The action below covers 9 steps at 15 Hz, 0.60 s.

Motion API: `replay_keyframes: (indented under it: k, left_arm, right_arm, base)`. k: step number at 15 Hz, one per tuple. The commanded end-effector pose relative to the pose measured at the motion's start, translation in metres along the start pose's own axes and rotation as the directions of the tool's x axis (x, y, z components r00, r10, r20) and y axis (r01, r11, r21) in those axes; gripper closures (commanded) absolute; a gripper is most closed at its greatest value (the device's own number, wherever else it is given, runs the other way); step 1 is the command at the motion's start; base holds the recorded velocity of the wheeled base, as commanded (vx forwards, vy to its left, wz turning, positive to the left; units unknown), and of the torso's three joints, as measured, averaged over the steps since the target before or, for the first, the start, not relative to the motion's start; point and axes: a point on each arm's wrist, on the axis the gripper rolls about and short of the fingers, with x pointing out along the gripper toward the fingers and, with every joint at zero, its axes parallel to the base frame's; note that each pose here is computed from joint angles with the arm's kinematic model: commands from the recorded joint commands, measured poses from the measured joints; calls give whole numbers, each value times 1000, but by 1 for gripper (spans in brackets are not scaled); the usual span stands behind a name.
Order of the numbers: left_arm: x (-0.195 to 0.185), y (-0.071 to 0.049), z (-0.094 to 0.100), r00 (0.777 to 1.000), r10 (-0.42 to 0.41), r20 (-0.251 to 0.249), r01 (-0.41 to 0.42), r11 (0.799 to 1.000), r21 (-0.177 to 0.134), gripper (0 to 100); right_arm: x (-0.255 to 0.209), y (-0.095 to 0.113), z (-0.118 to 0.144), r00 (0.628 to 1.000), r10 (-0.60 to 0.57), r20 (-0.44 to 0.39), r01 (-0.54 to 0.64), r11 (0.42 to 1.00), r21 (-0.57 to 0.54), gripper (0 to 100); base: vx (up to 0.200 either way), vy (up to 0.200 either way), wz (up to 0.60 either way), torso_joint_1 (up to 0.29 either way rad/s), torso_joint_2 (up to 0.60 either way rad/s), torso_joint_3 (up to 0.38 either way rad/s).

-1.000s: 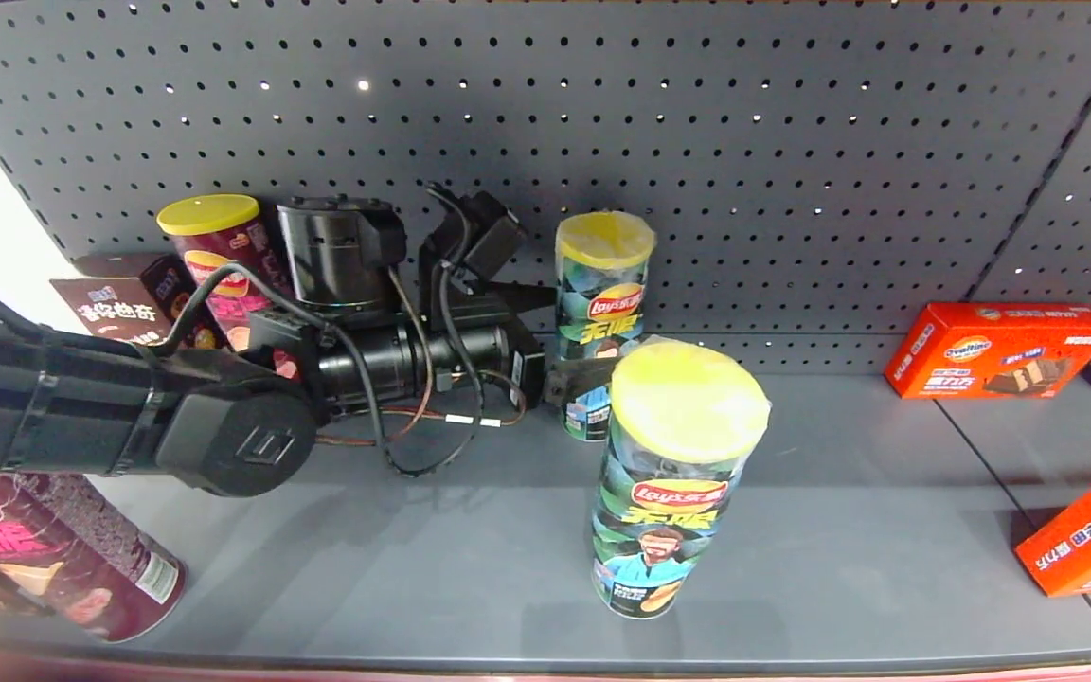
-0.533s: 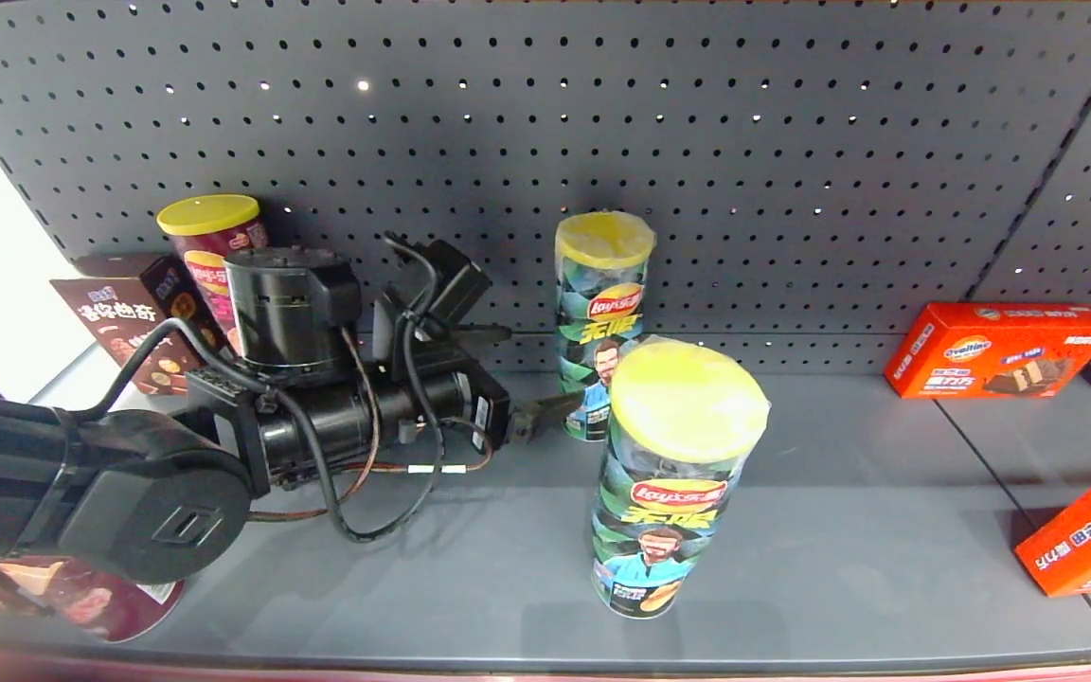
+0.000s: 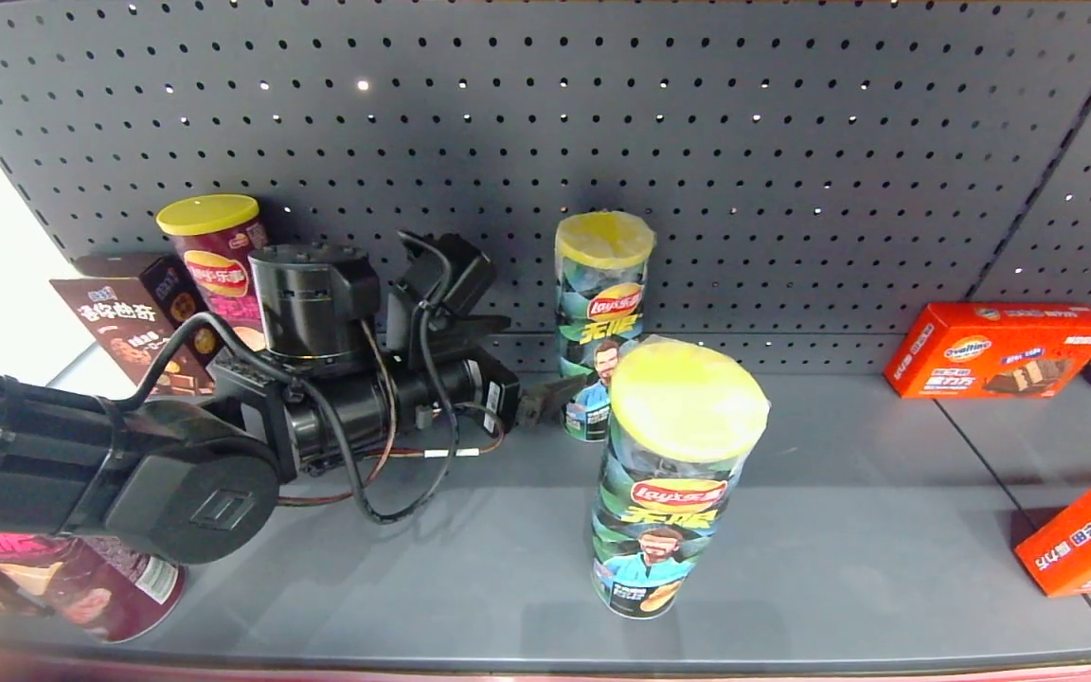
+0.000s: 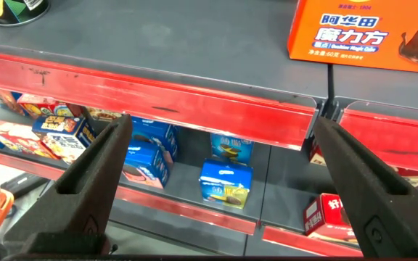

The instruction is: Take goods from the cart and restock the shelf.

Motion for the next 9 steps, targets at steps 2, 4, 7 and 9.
replay_keyframes:
  k: [2, 4, 7, 9]
  left_arm:
    - [5, 3, -4, 1000, 3, -9, -3, 1000, -3, 0]
    - [5, 8, -4, 1000, 17, -8, -17, 1000, -4, 0]
    - [6, 10, -5, 1000, 21, -9, -22, 1000, -4, 0]
    - [7, 12, -5, 1000, 28, -8, -28, 1000, -5, 0]
  right_arm:
    - [0, 0, 0, 1000, 0, -1, 0, 1000, 0, 0]
    - [0, 0, 0, 1000, 2, -1, -2, 1000, 0, 0]
    - [0, 0, 0, 1000, 2, -1, -2, 1000, 0, 0]
    - [0, 0, 0, 1000, 0, -1, 0, 1000, 0, 0]
  base:
    - [0, 0, 0, 0, 0, 0]
    - [0, 0, 0, 0, 0, 0]
    - [0, 0, 0, 0, 0, 0]
    - [0, 0, 0, 0, 0, 0]
